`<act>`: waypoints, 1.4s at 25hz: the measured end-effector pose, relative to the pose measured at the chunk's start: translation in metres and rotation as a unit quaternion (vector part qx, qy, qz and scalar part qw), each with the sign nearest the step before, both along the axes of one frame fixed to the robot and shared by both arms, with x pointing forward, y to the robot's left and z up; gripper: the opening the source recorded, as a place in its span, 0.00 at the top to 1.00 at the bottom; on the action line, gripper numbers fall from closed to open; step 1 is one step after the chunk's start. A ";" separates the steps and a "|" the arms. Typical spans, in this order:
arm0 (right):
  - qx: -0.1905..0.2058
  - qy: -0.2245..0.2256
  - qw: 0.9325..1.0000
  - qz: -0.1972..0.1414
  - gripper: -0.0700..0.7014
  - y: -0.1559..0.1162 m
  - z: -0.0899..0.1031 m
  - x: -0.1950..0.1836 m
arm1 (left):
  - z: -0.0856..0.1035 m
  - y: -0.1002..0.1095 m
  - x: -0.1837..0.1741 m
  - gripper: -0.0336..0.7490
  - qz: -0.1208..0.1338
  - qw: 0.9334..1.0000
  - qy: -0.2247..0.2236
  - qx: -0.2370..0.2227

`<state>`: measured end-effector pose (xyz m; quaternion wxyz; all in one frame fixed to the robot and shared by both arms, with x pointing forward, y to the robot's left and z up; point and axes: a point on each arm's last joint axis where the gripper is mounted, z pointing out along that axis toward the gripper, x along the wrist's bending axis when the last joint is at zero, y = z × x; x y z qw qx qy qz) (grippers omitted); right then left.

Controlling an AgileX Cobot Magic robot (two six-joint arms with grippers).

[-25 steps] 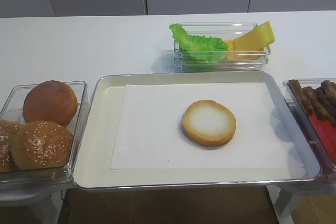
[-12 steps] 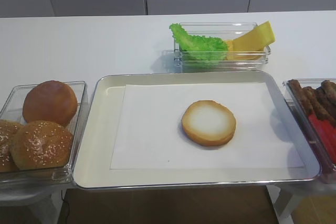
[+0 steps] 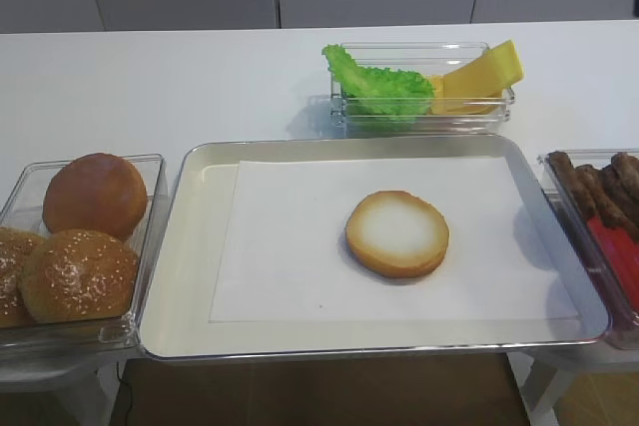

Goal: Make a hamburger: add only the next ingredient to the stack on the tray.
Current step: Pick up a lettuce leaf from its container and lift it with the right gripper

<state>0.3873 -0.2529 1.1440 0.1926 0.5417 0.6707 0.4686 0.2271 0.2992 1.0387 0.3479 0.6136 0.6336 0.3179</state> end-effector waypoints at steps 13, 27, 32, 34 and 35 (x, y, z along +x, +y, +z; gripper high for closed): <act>0.027 0.059 0.995 0.072 0.40 0.047 0.007 0.143 | 0.000 0.000 0.000 0.47 0.000 1.000 0.000 0.000; 0.013 0.120 0.981 0.150 0.19 0.144 -0.073 0.272 | 0.000 0.000 0.000 0.48 0.000 1.000 0.000 0.000; 0.000 0.136 0.978 0.160 0.17 0.160 -0.099 0.286 | 0.000 0.000 0.000 0.48 0.000 1.000 0.000 0.000; -0.004 0.142 0.977 0.160 0.17 0.161 -0.106 0.288 | 0.000 0.000 0.000 0.48 0.000 1.000 0.000 0.000; -0.005 0.144 0.977 0.159 0.17 0.162 -0.110 0.289 | 0.000 0.000 0.000 0.48 0.000 1.000 0.001 0.000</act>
